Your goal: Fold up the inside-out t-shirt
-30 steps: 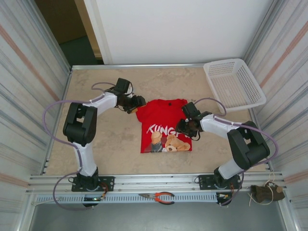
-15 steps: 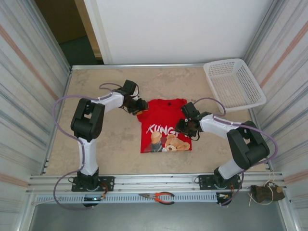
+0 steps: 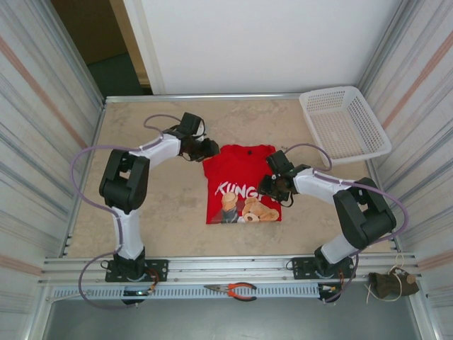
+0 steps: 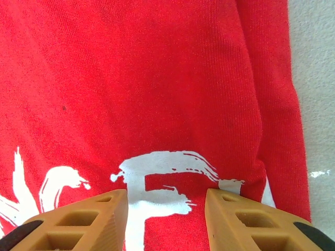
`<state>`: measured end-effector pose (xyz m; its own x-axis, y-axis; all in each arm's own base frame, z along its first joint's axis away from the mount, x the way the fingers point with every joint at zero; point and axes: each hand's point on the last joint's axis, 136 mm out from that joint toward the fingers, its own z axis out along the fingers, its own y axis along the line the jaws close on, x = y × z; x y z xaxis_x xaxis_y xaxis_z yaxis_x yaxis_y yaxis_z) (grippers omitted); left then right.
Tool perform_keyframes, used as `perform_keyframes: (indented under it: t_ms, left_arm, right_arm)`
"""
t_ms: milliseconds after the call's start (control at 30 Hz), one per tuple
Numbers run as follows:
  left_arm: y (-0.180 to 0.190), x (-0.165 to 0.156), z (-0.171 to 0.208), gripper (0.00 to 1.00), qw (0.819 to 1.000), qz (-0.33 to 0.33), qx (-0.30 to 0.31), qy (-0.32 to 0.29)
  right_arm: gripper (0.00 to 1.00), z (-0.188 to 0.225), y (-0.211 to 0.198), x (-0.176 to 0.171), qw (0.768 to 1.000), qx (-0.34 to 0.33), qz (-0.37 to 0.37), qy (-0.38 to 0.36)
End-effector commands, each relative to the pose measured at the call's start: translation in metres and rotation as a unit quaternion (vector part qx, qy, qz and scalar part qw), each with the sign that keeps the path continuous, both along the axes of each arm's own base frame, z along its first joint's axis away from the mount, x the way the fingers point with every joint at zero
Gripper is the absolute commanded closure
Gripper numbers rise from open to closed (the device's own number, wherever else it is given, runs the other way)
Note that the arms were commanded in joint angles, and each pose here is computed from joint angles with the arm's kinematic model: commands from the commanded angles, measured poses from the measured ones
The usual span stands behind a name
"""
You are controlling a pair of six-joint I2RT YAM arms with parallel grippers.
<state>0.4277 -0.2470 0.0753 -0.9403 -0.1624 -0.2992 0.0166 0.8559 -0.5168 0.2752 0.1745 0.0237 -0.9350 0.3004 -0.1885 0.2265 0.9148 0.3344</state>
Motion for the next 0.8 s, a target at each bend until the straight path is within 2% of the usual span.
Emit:
perform_keyframes:
  t_ms: [0, 367, 433, 567, 600, 667, 767]
  left_arm:
    - [0.009, 0.000, -0.003, 0.47, 0.999, 0.000, 0.047, 0.002]
    - [0.005, -0.013, -0.055, 0.45, 0.994, -0.009, 0.080, 0.075]
    - [0.003, -0.012, -0.056, 0.55, 0.994, -0.012, 0.077, 0.075]
    - [0.001, -0.008, -0.041, 0.88, 0.996, -0.014, 0.077, 0.049]
    - [-0.001, -0.004, -0.023, 0.94, 0.997, -0.014, 0.069, 0.027]
    - [-0.007, -0.002, -0.006, 1.00, 0.998, -0.020, 0.059, 0.002]
    - [-0.018, -0.003, 0.017, 1.00, 0.999, -0.026, 0.027, -0.027]
  right_arm:
    - [0.58, -0.016, -0.006, -0.010, 0.999, -0.020, -0.010, 0.023]
    - [0.58, -0.012, -0.006, -0.008, 1.000, -0.021, -0.010, 0.019]
    - [0.58, -0.012, -0.007, -0.008, 1.000, -0.023, -0.010, 0.019]
    - [0.58, -0.014, -0.008, -0.010, 0.999, -0.026, -0.010, 0.021]
    - [0.58, -0.014, -0.009, -0.010, 0.999, -0.027, -0.010, 0.022]
    - [0.58, -0.017, -0.010, -0.011, 0.999, -0.028, -0.011, 0.025]
    - [0.58, -0.019, -0.009, -0.010, 0.999, -0.029, -0.011, 0.026]
